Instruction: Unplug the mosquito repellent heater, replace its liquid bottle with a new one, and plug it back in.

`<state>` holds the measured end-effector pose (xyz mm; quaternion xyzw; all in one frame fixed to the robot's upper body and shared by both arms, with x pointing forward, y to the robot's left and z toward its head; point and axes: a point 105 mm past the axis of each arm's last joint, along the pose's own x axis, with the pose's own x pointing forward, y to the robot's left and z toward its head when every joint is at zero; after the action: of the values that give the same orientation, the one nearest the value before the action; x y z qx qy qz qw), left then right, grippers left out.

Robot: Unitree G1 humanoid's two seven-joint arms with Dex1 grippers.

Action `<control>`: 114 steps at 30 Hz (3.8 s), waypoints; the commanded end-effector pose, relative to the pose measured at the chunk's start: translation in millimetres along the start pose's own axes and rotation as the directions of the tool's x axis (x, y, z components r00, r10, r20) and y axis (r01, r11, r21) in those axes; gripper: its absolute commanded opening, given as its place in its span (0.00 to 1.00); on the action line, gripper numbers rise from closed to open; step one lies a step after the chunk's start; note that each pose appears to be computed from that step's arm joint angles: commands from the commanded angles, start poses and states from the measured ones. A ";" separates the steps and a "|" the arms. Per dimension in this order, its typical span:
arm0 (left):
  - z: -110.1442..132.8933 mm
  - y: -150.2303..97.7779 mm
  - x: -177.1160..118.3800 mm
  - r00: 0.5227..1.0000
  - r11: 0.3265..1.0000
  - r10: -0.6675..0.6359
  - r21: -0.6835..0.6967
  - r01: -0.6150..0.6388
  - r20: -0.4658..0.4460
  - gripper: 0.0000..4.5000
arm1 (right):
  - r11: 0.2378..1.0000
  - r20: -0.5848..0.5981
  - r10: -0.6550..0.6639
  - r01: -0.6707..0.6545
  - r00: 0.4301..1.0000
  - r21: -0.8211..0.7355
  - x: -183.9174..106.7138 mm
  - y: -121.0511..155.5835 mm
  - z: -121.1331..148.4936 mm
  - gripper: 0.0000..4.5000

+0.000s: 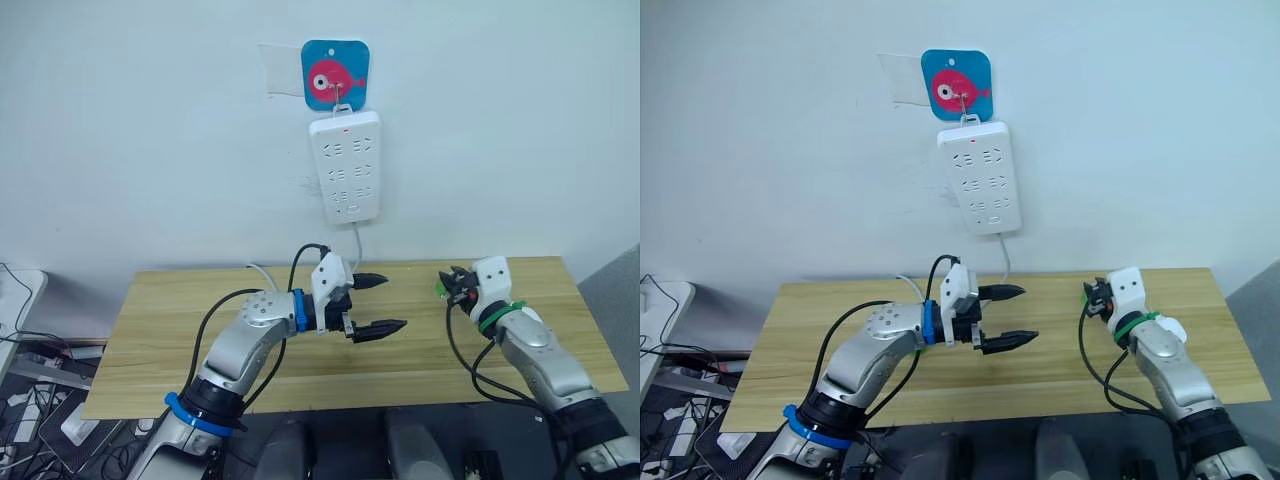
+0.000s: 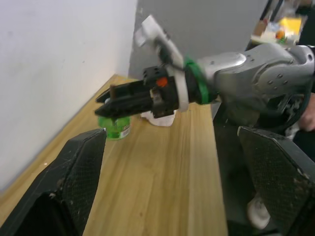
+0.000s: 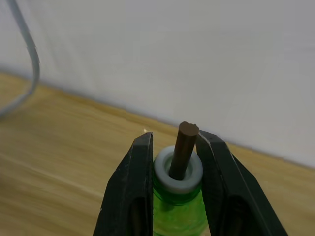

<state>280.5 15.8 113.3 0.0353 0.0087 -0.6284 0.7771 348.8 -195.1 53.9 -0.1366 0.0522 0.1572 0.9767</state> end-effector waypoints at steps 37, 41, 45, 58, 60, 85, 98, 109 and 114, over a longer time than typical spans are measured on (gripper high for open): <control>-19.4 2.7 -102.8 0.743 0.743 0.669 0.007 -0.669 -0.022 1.00 | 0.826 0.175 0.563 -0.551 0.808 -0.114 -33.2 88.6 102.2 0.99; -40.4 -5.9 -138.7 0.588 0.589 0.807 0.008 -0.808 -0.059 1.00 | 0.747 0.164 0.664 -0.656 0.730 -0.104 -34.0 97.8 108.5 0.99; -65.9 -20.7 -162.0 0.478 0.476 0.872 -0.038 -0.878 -0.106 1.00 | 0.638 0.112 0.770 -0.756 0.628 -0.146 -34.9 103.6 111.1 0.99; -129.2 0.5 -157.7 0.433 0.436 0.894 0.001 -0.900 -0.119 1.00 | 0.481 0.020 0.875 -0.863 0.484 -0.157 -48.3 112.0 108.8 0.99; -137.0 9.2 -158.0 0.425 0.429 0.898 0.013 -0.903 -0.117 1.00 | 0.479 -0.002 0.875 -0.864 0.485 -0.156 -51.3 108.6 107.2 0.99; -167.9 38.2 -133.4 0.441 0.440 0.891 -0.028 -0.897 -0.106 0.53 | 0.546 -0.048 0.830 -0.826 0.556 -0.137 -68.3 88.9 138.4 1.00; -59.8 26.4 -82.8 0.852 0.847 0.524 0.100 -0.523 0.018 0.50 | 0.618 0.013 0.785 -0.782 0.619 -0.082 -58.3 72.9 143.7 1.00; -14.4 27.6 -66.1 0.983 0.992 0.108 0.083 -0.097 -0.149 0.50 | 0.666 0.116 0.743 -0.745 0.659 -0.034 -31.2 75.5 114.7 1.00; -8.8 33.5 -59.1 0.987 0.995 0.051 0.091 -0.038 -0.155 0.50 | 0.659 0.136 0.745 -0.752 0.653 0.003 -26.4 77.5 94.6 1.00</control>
<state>302.9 85.5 106.8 0.1233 0.0476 -0.5922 0.7949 305.6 -106.4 124.1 -0.0548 0.0699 0.5436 0.8346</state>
